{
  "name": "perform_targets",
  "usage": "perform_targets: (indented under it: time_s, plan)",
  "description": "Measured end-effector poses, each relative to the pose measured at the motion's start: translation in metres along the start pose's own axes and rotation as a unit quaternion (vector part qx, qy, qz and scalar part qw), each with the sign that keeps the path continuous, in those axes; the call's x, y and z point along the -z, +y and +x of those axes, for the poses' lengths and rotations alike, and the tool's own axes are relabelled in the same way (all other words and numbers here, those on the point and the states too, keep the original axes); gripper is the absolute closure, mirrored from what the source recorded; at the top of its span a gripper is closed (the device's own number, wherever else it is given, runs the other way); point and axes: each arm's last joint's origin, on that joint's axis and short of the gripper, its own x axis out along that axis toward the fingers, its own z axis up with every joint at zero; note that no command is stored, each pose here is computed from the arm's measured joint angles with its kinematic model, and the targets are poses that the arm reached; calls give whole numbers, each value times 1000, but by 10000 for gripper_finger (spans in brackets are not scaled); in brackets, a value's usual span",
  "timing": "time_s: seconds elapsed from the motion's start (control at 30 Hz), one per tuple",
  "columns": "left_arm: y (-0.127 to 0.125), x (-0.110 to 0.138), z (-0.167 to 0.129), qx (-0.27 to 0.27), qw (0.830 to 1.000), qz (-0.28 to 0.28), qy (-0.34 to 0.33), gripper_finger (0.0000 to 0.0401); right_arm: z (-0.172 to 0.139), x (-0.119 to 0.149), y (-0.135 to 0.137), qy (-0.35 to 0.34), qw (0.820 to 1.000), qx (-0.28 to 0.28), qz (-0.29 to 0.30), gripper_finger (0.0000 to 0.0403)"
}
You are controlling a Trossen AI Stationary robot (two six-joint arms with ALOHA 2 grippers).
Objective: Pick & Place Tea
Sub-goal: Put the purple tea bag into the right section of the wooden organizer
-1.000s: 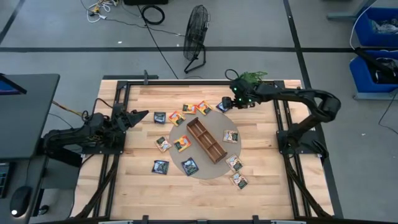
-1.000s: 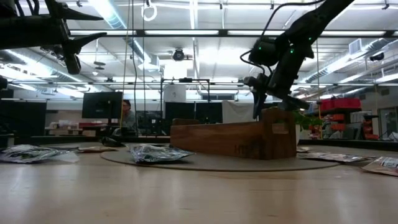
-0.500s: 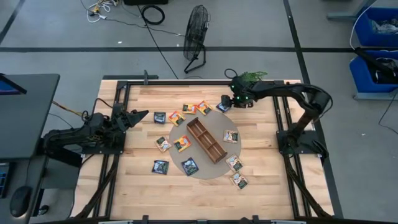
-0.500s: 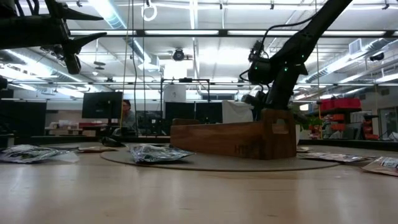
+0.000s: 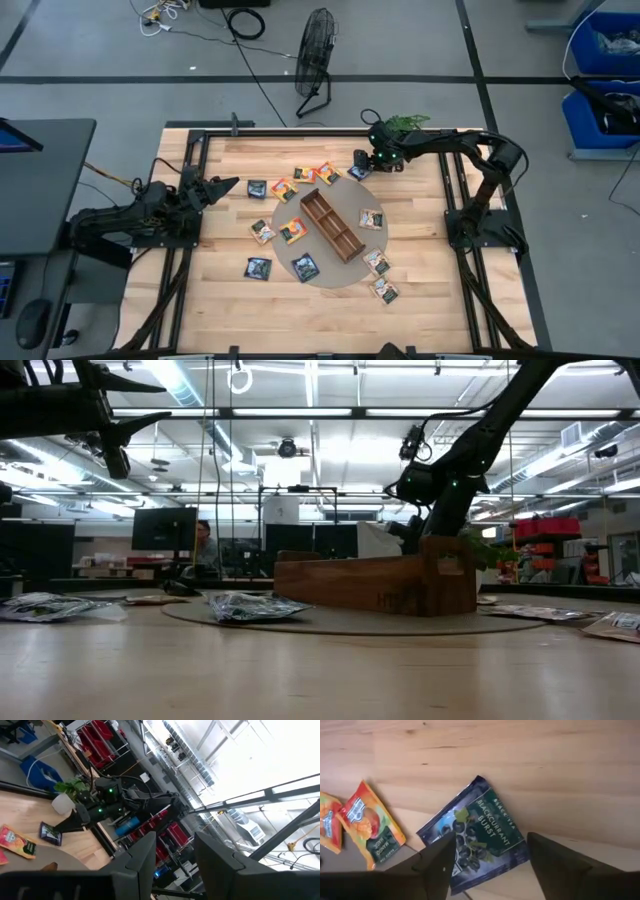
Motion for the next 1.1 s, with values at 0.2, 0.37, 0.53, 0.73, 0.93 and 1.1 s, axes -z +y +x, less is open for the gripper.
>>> perform_targets:
  time_s: [0.2, 0.37, 0.53, 0.73, 0.93, 1.1]
  plan:
    - [0, 0, 0, 0, 1000, -6, 0, 261, 0, 0, -2, 1, 1000, 4, -11, 216]
    - [0, 0, 0, 0, 1000, -6, 0, 261, 1, 0, -2, 2, 1000, 7, -29, 293]
    - [0, 0, 0, -1, 1000, -6, 0, 261, 3, 0, -2, 7, 999, 2, -45, 384]
    - [0, 0, 0, -1, 1000, -6, 0, 261, -8, 5, 2, 22, 998, -15, -65, 396]
    - [0, 0, 0, -1, 1000, -5, 0, 261, -41, 21, 13, -1, 994, -6, -111, 400]
    - [1, 1, 0, -4, 1000, -4, 3, 261, -78, 42, 24, -39, 989, -2, -142, 401]
